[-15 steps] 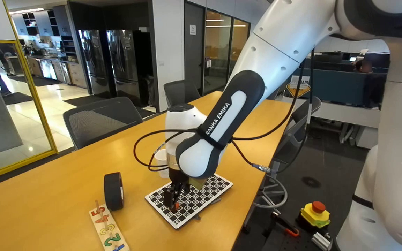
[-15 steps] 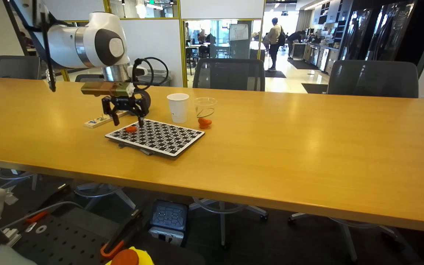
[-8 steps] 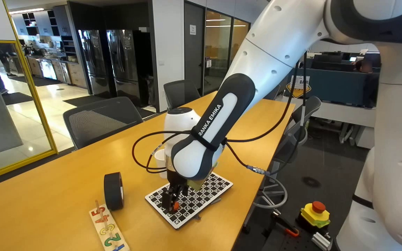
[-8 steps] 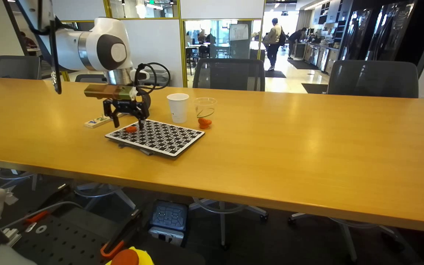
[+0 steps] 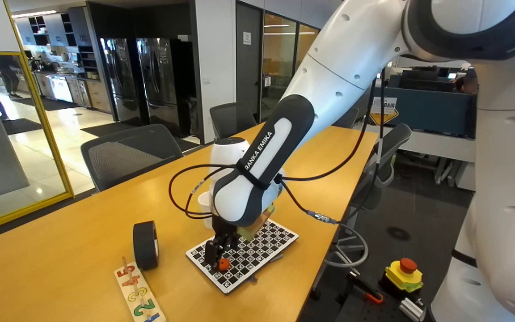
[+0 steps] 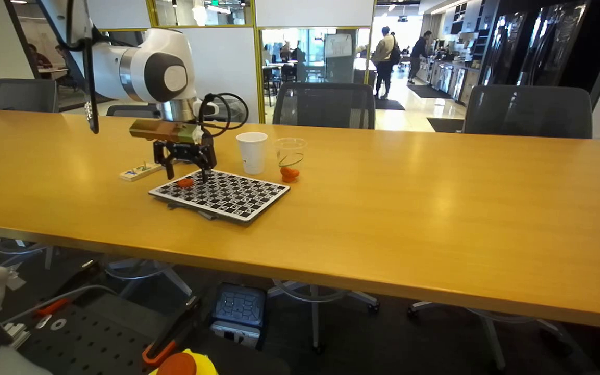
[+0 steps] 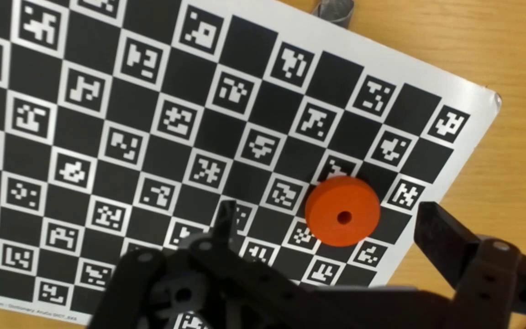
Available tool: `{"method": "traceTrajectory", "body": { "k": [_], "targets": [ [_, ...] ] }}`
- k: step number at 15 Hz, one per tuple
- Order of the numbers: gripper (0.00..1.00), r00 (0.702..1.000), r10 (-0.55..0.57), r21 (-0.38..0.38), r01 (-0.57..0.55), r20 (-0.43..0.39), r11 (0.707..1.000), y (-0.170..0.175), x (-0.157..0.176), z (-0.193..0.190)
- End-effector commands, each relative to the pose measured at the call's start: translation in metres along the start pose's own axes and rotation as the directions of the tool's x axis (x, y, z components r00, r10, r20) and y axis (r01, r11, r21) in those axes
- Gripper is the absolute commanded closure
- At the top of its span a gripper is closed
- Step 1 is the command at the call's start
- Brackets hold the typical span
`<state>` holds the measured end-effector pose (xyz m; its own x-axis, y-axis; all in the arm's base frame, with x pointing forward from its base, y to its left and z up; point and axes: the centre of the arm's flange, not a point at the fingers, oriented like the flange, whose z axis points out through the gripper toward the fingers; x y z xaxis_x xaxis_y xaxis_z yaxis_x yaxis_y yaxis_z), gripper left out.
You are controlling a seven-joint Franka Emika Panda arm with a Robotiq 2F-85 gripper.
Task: Put the orange rings inside the clear cup. put the blue ring inside the white cup
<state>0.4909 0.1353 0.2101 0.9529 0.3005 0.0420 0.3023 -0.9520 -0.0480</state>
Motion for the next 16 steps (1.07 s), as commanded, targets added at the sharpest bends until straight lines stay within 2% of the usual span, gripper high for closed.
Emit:
{"method": "traceTrajectory", "body": {
  "k": [1,6,7,8,9,11,15,16],
  "targets": [
    [0.0,1.0,-0.003,0.024,0.003,-0.01,1.0,0.0038,0.009,-0.0002],
    [0.0,1.0,-0.005,0.023,0.005,-0.005,1.0,0.0036,0.01,0.0026],
    [0.25,1.0,-0.009,0.018,0.009,-0.007,1.0,0.0032,0.0104,0.0033],
    [0.27,1.0,-0.009,0.019,0.009,-0.006,1.0,0.0028,0.0108,0.0038],
    [0.34,1.0,-0.009,0.018,0.009,-0.004,1.0,0.0027,0.0112,0.0044],
    [0.51,1.0,-0.008,0.019,0.008,-0.003,1.0,0.003,0.0116,0.0049],
    [0.79,1.0,0.0,0.014,0.0,-0.006,1.0,0.006,0.0119,0.002],
    [0.79,1.0,0.003,0.007,-0.003,-0.009,1.0,0.0075,0.0121,-0.0023]
  ]
}}
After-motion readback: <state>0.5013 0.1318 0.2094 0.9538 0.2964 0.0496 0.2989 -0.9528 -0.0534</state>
